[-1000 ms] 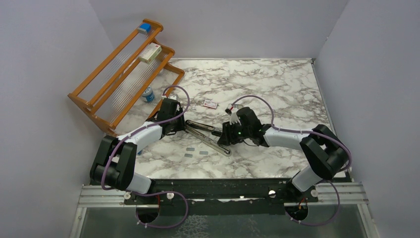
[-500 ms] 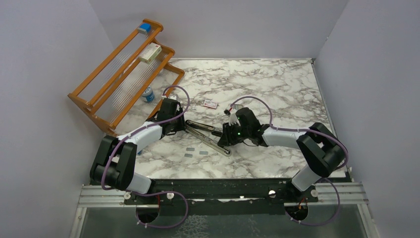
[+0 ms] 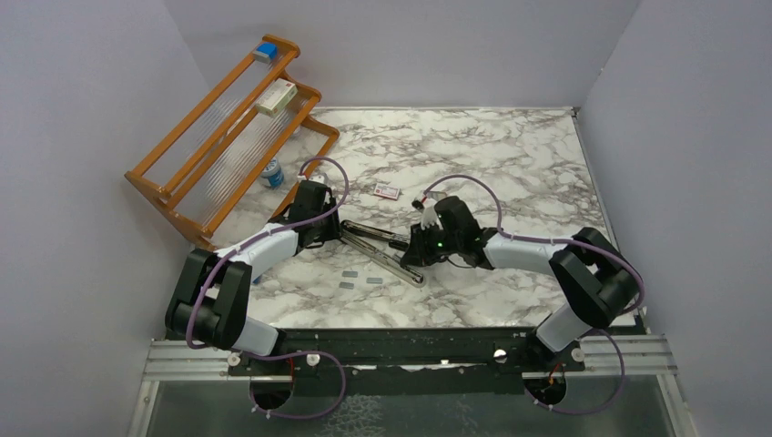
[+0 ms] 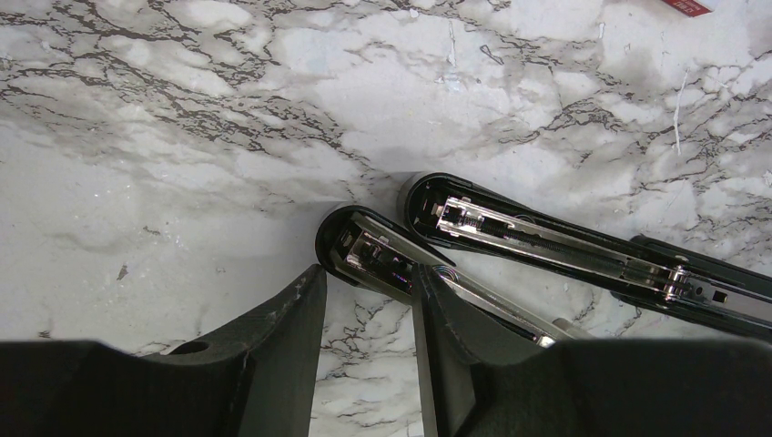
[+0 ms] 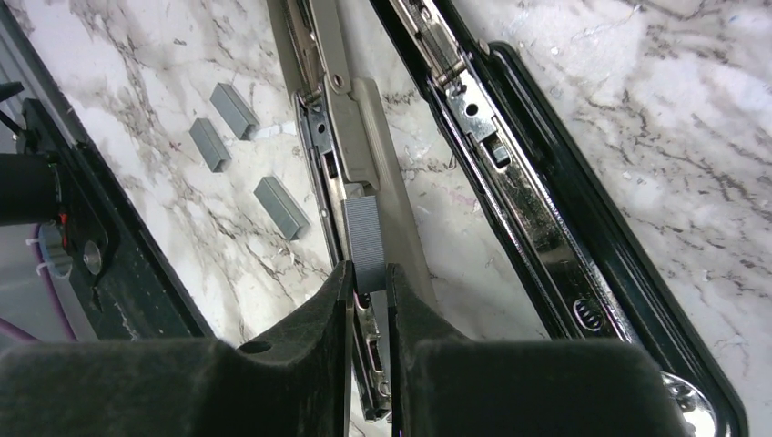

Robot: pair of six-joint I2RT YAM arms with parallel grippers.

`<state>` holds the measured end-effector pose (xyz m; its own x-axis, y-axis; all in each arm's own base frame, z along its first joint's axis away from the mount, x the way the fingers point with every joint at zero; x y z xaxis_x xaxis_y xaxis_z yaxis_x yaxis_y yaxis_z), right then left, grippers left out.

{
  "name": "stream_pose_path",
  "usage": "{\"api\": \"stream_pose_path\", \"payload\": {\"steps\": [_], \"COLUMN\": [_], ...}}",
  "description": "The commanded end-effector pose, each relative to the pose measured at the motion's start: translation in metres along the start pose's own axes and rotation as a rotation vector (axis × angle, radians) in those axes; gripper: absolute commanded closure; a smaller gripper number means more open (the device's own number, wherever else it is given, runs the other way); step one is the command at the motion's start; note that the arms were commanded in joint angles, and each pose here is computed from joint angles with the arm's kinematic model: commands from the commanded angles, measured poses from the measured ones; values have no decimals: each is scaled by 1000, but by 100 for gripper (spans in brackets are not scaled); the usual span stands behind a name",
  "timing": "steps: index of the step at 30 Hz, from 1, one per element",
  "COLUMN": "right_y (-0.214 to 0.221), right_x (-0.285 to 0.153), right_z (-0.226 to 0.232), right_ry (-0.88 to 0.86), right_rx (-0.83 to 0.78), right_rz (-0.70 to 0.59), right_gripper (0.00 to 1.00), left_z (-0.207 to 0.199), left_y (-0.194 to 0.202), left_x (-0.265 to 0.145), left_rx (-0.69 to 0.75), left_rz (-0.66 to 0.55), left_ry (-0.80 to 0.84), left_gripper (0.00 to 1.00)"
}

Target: Load the staples into the stapler

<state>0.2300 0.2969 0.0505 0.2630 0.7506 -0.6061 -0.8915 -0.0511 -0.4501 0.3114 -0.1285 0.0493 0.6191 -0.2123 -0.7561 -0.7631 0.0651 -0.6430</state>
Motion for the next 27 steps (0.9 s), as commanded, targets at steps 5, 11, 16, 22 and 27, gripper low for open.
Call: {"api": "stream_pose_path", "payload": {"steps": [5,11,16,22,27], "right_y": [-38,-27,-18,-20,-22], "right_x": [-23,-25,-31,-35,-27], "right_z": [19,22,20,15,22], "right_ry": [-3,122,237,313,316], "right_rx": [-204,-324,-411,-501,-538], "right_rz": [-120,-82,-72,-53,-35], "right_gripper": [84,85,85,86,86], "left_z": [2,2,1,0,1], "left_y": [18,18,17,17,17], "left_x": [3,2,3,3,3], "left_rx": [16,16,16,15,17], "left_rz": [74,76,77,76,75], "left_ry": [-1,0,6,10,7], "left_gripper": [58,58,58,58,58]}}
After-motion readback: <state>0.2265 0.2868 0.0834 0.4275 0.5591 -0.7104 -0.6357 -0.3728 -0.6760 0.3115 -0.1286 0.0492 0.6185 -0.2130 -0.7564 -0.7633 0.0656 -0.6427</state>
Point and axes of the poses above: each gripper's point midway between its finger pads, its own x axis out along the fingers, its own z axis along the line the jaws close on, y = z × x, the point moved 1 cm from there along -x, back along the fingers, and after that the axes turned 14 degrees about x, right-handed, at the moved point
